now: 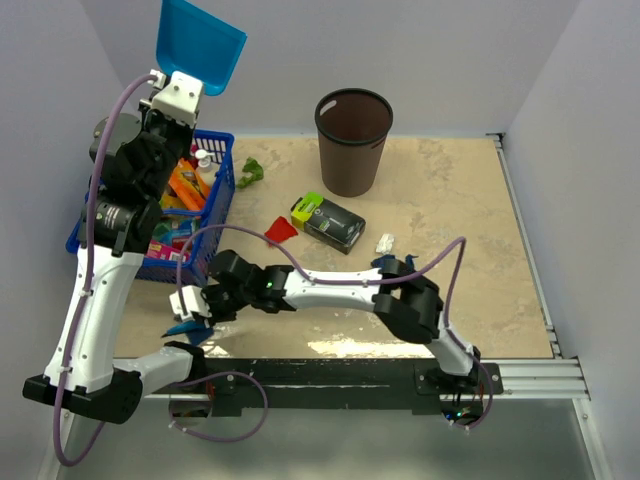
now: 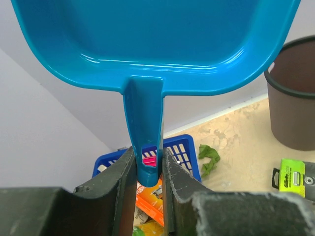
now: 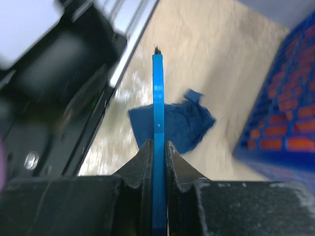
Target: Sweep away the paper scraps from the table
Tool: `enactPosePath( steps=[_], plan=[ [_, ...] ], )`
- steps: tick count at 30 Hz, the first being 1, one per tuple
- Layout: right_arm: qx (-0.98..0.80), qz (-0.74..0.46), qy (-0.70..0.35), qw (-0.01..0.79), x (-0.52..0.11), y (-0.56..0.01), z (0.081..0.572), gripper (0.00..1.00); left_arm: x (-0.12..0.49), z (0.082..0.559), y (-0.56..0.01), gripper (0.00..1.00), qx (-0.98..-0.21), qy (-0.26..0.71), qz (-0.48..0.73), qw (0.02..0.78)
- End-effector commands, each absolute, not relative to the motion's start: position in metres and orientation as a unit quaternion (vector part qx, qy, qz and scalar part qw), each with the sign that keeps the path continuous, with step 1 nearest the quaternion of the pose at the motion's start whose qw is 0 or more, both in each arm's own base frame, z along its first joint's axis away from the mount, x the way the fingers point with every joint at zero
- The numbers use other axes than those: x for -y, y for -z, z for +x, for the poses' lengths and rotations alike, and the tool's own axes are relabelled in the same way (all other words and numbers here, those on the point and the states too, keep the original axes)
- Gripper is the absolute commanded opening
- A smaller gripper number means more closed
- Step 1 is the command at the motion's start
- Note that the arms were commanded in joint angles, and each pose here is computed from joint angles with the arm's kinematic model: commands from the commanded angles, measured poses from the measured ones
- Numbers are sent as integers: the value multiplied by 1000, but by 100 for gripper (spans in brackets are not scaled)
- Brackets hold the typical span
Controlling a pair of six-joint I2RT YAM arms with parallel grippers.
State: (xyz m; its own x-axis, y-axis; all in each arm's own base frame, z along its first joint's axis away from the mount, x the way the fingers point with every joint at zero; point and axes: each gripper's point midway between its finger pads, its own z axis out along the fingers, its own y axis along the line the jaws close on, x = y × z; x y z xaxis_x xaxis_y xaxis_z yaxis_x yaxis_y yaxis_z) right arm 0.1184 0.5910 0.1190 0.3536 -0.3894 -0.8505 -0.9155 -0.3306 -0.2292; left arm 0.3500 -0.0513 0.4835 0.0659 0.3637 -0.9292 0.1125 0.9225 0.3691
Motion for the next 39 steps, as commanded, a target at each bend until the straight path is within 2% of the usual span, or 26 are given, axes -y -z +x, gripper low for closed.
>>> enactPosePath(
  steps=[1, 3, 7, 8, 10, 11, 12, 14, 15, 18, 23, 26, 28, 31, 34, 39],
  plan=[
    [-466, -760, -289, 348, -527, -124, 142, 0, 58, 355, -480, 0, -674, -77, 192, 709],
    [-502, -771, -254, 297, -483, -93, 152, 0, 62, 358, -475, 0, -676, -72, 203, 705],
    [-556, -763, -212, 252, -409, -81, 170, 0, 70, 364, -466, 0, -680, -64, 227, 694],
    [-561, -758, -205, 262, -395, -94, 174, 0, 76, 365, -461, 0, -682, -53, 242, 689],
    [-591, -749, -180, 240, -354, -85, 182, 0, 85, 366, -449, 0, -687, -44, 273, 672],
    [-593, -742, -176, 257, -341, -102, 185, 0, 95, 367, -442, 0, -686, -28, 297, 663],
    [-611, -737, -164, 235, -316, -92, 186, 0, 98, 368, -435, 0, -688, -28, 313, 654],
    [-627, -722, -146, 254, -286, -110, 194, 0, 109, 370, -416, 0, -698, -20, 327, 637],
    [-631, -726, -137, 235, -264, -103, 188, 0, 114, 371, -410, 0, -701, -16, 330, 632],
    [-630, -727, -111, 249, -224, -121, 183, 0, 145, 366, -383, 0, -700, -7, 376, 607],
    [-624, -713, -77, 311, -187, -176, 179, 0, 176, 341, -324, 0, -720, 30, 447, 531],
    [-640, -688, -47, 339, -164, -196, 179, 0, 171, 322, -282, 0, -747, 42, 481, 456],
    [-652, -668, -31, 357, -153, -206, 181, 0, 165, 293, -241, 0, -765, 66, 520, 374],
    [-693, -615, -16, 376, -141, -218, 189, 0, 149, 246, -193, 0, -777, 93, 564, 263],
    [-742, -542, -28, 392, -139, -232, 198, 0, 130, 214, -153, 0, -765, 102, 609, 184],
    [-815, -380, -48, 435, -143, -246, 237, 0, 125, 208, -107, 0, -765, 99, 623, 134]
  ],
)
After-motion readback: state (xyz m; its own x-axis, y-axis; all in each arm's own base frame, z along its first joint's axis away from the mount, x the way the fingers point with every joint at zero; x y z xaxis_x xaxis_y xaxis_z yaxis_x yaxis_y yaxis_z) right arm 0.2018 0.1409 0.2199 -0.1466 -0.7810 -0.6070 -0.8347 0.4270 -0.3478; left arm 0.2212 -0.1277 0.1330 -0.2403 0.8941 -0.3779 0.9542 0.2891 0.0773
